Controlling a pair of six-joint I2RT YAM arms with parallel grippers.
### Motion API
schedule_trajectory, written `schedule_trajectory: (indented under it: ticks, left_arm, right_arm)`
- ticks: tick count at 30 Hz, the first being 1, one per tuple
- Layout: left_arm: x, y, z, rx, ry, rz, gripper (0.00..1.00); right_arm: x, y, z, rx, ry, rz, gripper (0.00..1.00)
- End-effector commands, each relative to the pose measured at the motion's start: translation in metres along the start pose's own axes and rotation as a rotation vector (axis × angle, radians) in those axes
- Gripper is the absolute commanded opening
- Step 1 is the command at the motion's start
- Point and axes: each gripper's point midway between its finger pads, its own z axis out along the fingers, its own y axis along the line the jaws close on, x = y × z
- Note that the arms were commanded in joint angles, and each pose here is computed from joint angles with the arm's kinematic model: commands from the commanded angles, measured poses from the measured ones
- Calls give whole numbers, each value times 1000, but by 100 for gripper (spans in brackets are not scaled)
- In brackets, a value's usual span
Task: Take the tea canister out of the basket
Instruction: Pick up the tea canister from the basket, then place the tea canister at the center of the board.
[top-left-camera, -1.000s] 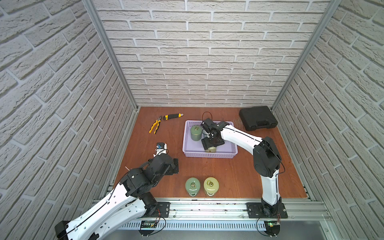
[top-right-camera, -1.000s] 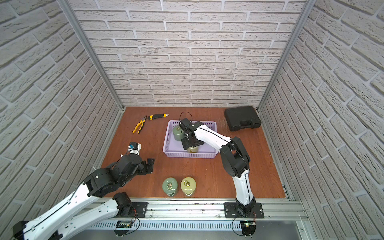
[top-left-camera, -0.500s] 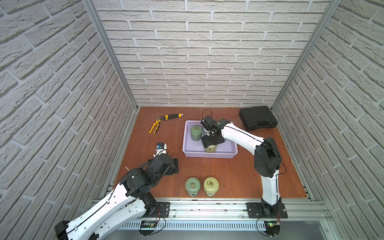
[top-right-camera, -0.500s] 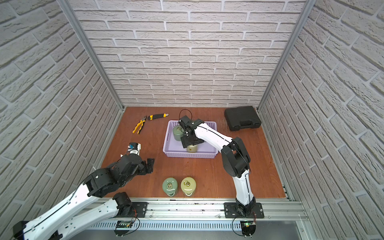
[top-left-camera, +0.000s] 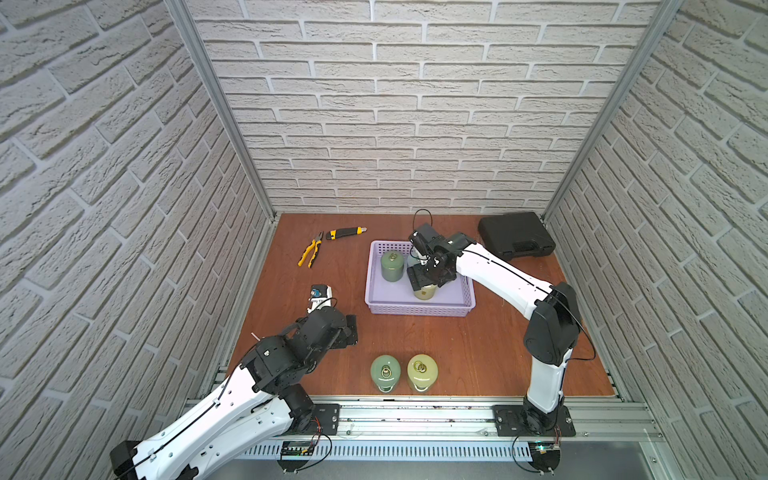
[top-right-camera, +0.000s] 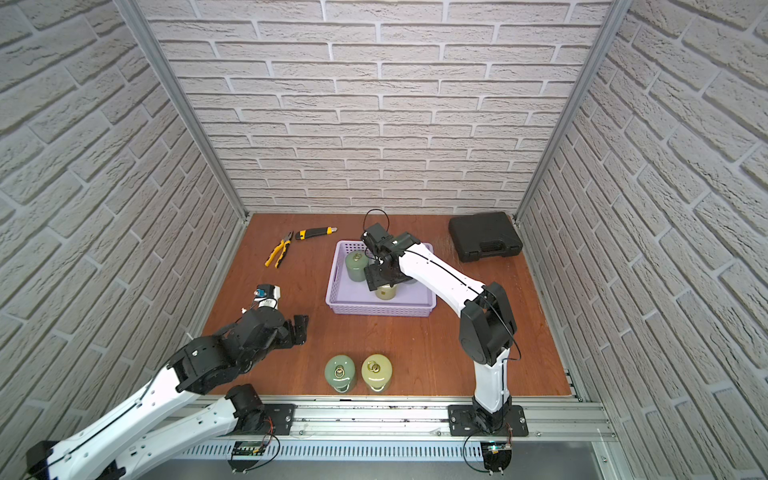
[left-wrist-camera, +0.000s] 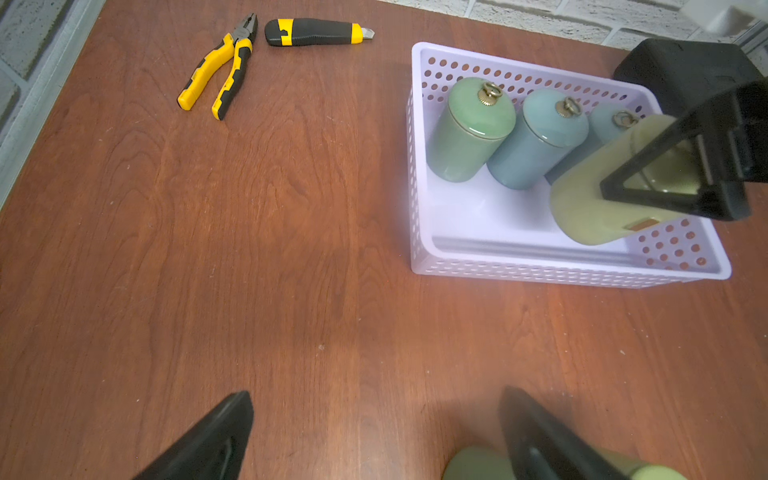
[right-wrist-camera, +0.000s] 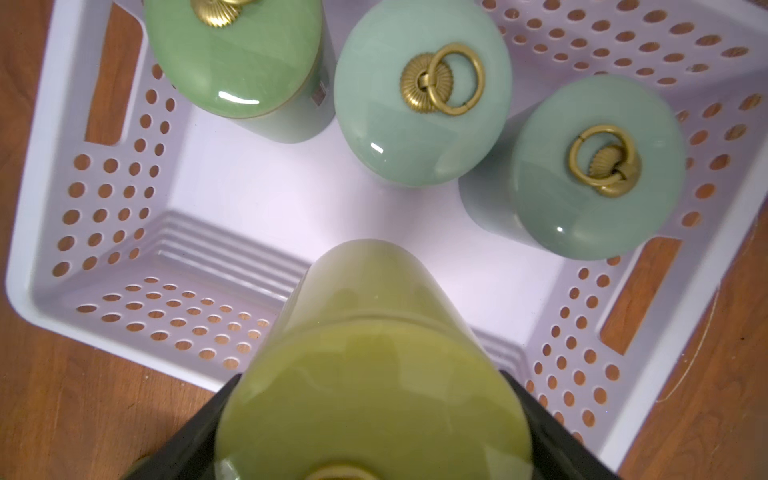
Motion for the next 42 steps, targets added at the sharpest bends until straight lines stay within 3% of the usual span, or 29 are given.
schedule_trajectory:
  ticks: [1, 16, 42]
  left_arm:
    - [-5, -1, 3, -3, -25, -21, 98]
    - [-3, -4, 13, -33, 0, -61, 98]
    - [-7, -11, 17, -11, -20, -58, 98]
  right_arm:
    - [-11, -7, -37, -13, -101, 19, 43]
    - [30, -19, -74, -16, -138, 42, 43]
    - [154, -28, -91, -13, -143, 107, 43]
